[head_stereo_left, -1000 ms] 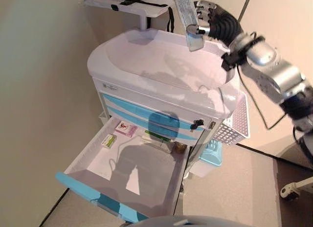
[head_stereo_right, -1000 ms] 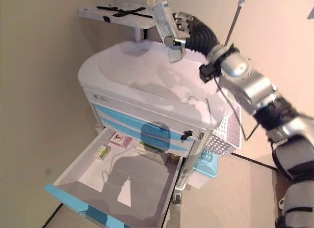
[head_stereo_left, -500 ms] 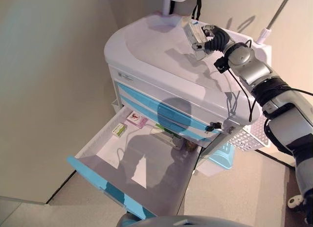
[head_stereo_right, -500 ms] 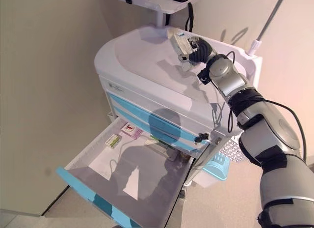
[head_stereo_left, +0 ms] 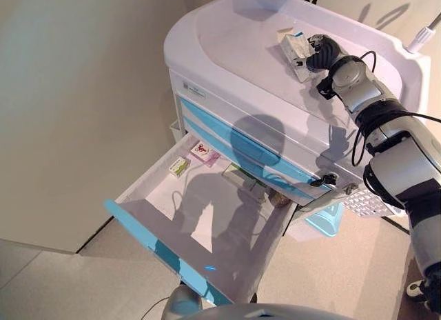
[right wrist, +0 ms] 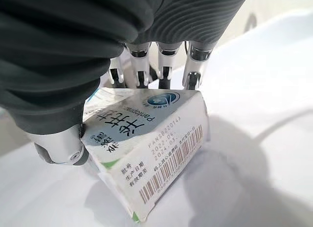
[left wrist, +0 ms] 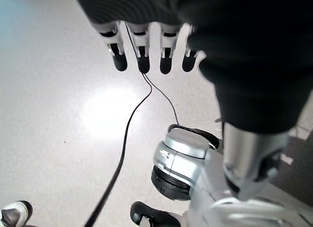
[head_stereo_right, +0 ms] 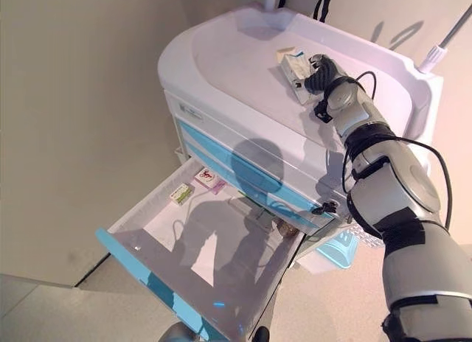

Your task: Open the drawer and pick up the medicine

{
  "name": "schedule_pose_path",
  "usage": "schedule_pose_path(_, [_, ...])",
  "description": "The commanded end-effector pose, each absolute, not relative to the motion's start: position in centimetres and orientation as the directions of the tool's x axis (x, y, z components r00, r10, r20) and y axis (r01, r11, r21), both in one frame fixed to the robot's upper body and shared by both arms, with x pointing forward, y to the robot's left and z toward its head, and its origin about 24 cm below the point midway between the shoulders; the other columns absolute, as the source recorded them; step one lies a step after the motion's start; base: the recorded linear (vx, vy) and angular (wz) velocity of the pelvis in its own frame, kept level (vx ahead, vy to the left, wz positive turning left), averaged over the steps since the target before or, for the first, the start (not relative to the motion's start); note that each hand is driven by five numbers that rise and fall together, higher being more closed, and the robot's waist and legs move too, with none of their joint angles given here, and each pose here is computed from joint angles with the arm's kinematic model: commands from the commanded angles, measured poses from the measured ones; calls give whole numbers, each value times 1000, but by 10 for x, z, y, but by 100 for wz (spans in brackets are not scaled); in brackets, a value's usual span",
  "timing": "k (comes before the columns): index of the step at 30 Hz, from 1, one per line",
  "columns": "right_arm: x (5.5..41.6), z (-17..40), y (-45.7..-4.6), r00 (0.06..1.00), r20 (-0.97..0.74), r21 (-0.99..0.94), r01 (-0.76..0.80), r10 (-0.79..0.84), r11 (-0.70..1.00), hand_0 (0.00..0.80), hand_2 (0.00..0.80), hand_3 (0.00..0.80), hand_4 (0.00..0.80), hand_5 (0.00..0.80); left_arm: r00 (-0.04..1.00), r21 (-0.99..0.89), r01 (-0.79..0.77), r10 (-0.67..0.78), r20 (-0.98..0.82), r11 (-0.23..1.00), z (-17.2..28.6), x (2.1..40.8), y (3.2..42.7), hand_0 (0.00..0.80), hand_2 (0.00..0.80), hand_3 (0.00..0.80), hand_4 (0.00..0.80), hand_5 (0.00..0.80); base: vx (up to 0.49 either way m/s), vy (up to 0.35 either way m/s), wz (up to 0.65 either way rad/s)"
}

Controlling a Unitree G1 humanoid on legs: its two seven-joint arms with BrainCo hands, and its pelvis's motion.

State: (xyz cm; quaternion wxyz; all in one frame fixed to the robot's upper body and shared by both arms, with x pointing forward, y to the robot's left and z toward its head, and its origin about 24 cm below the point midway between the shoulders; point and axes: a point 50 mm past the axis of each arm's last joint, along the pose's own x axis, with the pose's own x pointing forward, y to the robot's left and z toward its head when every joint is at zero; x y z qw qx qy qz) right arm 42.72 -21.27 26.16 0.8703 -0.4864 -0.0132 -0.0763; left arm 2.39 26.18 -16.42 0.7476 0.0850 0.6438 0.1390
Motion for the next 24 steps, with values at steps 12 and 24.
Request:
schedule_pose_path(12, [421, 305, -220, 955, 263, -837, 296, -136, 460, 0, 0, 0, 0, 0, 171, 335, -107, 350, -921, 936, -160, 43, 272, 0, 0, 0, 0, 0, 0, 0, 1])
schedule_pose_path(24, [396, 330, -225, 875, 484, -700, 411, -36, 584, 0, 0, 0, 0, 0, 155, 326, -102, 338, -928, 940, -162, 36, 268, 0, 0, 0, 0, 0, 7, -1, -5])
